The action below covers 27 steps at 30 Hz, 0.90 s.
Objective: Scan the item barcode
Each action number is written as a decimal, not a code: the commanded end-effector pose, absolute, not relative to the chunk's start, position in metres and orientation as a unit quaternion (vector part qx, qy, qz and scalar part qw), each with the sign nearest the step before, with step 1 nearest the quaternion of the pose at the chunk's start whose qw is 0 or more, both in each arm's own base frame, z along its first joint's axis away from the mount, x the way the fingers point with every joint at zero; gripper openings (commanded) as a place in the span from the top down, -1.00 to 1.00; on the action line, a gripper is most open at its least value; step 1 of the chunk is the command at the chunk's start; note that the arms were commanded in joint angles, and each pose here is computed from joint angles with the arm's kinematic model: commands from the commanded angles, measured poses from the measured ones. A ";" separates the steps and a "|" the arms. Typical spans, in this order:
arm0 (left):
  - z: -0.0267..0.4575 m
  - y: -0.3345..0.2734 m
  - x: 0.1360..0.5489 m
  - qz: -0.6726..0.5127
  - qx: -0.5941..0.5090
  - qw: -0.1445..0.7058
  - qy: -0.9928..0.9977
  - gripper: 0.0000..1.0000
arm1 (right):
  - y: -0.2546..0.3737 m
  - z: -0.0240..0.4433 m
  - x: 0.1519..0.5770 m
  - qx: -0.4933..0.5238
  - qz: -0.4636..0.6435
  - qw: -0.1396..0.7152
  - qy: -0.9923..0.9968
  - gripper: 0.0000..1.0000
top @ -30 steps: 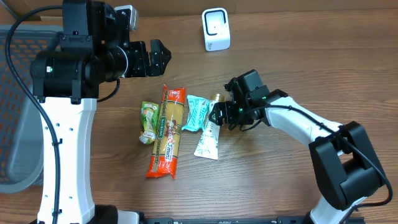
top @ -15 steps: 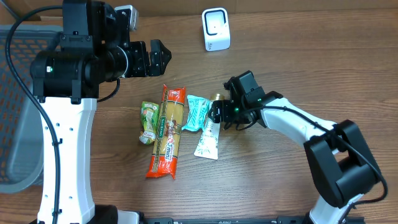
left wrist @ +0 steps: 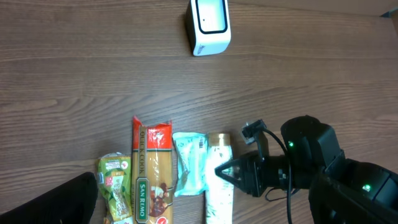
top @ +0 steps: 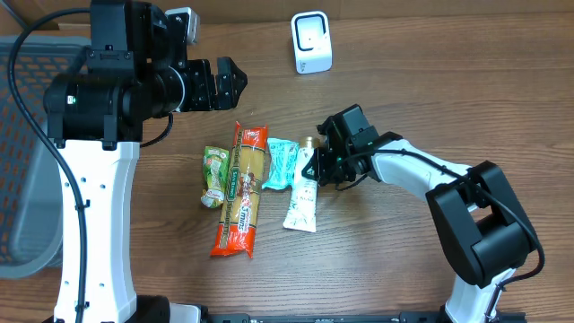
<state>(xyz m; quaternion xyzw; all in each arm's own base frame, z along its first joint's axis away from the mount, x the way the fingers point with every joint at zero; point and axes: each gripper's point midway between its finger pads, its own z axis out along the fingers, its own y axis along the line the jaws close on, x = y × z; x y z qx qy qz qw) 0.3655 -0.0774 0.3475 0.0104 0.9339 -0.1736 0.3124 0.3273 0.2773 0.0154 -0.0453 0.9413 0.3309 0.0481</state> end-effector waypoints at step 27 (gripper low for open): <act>0.347 -0.078 0.367 -0.180 0.011 0.311 0.933 -0.99 | 0.074 0.081 0.335 -0.081 -0.346 0.130 0.925 0.93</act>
